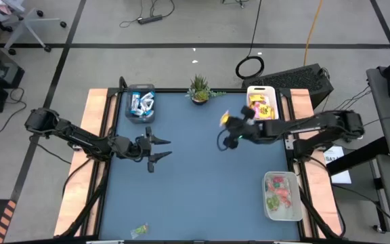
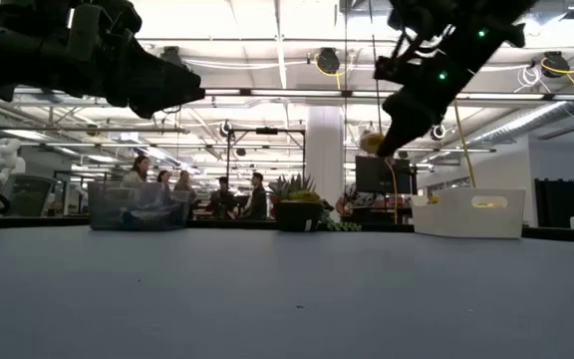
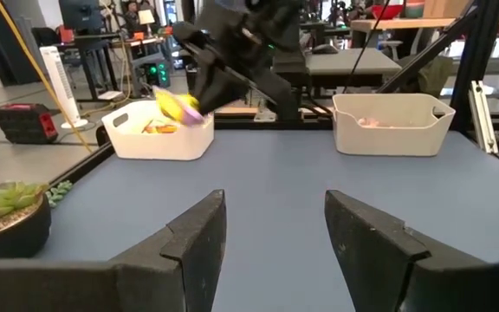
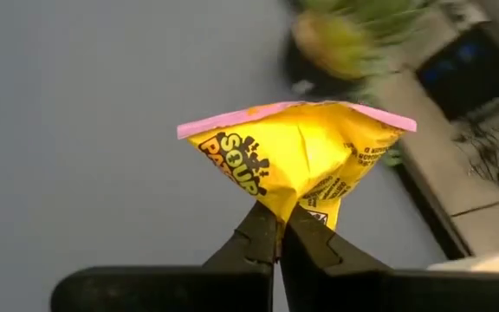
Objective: Sort candy
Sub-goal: Put the yellow candy pack into the white bin
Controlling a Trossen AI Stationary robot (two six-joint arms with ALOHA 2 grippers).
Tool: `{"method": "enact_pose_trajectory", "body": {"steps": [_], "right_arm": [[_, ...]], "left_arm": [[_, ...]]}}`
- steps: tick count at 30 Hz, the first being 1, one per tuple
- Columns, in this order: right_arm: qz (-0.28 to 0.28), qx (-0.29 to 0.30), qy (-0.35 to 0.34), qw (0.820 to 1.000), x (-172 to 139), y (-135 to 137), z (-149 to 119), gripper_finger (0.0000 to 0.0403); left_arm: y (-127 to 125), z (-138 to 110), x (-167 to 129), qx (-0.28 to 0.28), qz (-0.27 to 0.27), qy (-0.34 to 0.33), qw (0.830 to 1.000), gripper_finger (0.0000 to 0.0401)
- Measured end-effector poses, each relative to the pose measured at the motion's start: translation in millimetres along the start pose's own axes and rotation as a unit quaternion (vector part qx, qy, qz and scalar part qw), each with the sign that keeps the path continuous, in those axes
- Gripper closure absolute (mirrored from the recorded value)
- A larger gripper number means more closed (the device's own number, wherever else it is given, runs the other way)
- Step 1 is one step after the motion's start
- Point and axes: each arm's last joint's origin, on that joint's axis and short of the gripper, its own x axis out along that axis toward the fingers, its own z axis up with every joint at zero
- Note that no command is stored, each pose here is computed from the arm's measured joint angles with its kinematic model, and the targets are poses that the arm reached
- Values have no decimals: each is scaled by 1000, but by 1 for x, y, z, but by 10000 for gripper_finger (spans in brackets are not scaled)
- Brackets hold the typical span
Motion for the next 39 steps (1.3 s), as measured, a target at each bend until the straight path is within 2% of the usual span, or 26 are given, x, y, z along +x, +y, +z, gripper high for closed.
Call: {"method": "enact_pose_trajectory", "body": {"steps": [4,8,10,20,27,30,34,39], "right_arm": [[-50,82,-46,994,-5,-29,-13,403],[-139,167,-62,974,-8,-60,-29,403],[-161,202,-50,965,-5,-78,-35,403],[-122,350,68,927,30,-159,-66,402],[-125,360,185,906,46,-183,-70,403],[-97,346,229,905,53,-185,-69,390],[-91,336,265,899,56,-186,-67,341],[-82,329,262,904,44,-189,-54,272]], "left_arm": [[0,0,0,2,0,1,1000,198],[0,0,0,3,1,2,1000,198],[0,0,0,3,1,2,1000,198],[0,-1,0,3,3,4,1000,198],[0,-1,0,3,4,4,1000,198],[0,-1,0,3,4,4,1000,198],[0,-1,0,3,4,5,1000,198],[0,-2,0,5,4,12,1000,198]]}}
